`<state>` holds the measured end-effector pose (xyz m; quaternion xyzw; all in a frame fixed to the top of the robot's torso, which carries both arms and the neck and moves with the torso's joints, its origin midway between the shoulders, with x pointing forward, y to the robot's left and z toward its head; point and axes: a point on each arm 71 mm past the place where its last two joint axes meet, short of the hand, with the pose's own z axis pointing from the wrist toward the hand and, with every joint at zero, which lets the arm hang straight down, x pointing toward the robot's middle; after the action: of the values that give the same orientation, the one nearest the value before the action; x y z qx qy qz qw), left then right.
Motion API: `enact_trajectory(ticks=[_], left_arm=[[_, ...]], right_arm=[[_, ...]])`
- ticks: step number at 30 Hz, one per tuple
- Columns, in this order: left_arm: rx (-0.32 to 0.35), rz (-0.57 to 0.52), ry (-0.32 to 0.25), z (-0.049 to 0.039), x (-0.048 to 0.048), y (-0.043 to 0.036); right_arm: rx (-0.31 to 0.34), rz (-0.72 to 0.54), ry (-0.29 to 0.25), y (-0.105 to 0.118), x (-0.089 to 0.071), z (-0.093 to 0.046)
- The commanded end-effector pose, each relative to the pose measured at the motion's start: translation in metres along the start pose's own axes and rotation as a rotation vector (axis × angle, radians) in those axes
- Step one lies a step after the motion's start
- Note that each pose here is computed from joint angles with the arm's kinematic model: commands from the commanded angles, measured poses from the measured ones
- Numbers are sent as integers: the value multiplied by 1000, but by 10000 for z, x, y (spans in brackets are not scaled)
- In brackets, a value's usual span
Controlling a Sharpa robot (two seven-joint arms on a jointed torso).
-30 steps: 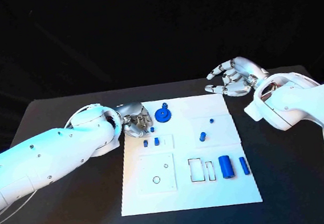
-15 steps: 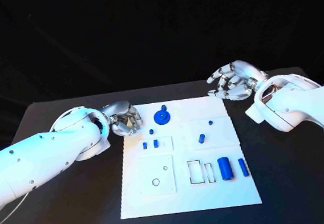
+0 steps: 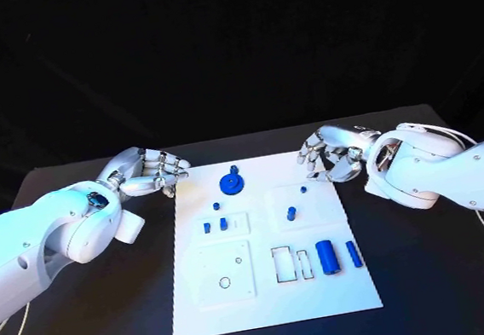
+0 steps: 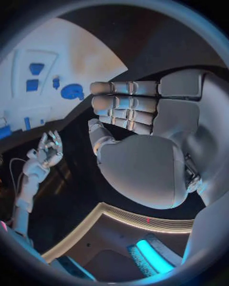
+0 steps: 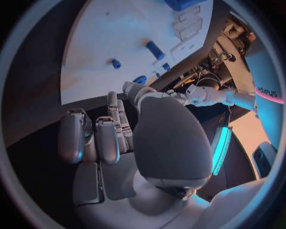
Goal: Assemble the parts on the task board
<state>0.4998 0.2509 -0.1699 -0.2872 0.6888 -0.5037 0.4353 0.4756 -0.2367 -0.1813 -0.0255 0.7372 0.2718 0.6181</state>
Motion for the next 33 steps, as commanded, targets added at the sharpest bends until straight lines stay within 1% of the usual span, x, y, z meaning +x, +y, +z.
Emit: enact_trajectory(ticks=[1,7,14,25,29,33], left_arm=[[93,-317,-7,-39,-22,-75],[110,-359,-16,-81,-38,-90],[120,-372,-12,-97,-20,-109],[112,-372,-17,-102,-27,-101],[109,-371,-17,-100,-27,-98],[107,-370,-15,-97,-24,-97]], right_arm=[[11,-233,84,2,110,-4],[11,-283,86,32,216,6],[-3,-293,94,90,319,31],[-35,-276,71,185,368,62],[-36,-275,70,192,377,73],[-27,-279,80,181,394,86]])
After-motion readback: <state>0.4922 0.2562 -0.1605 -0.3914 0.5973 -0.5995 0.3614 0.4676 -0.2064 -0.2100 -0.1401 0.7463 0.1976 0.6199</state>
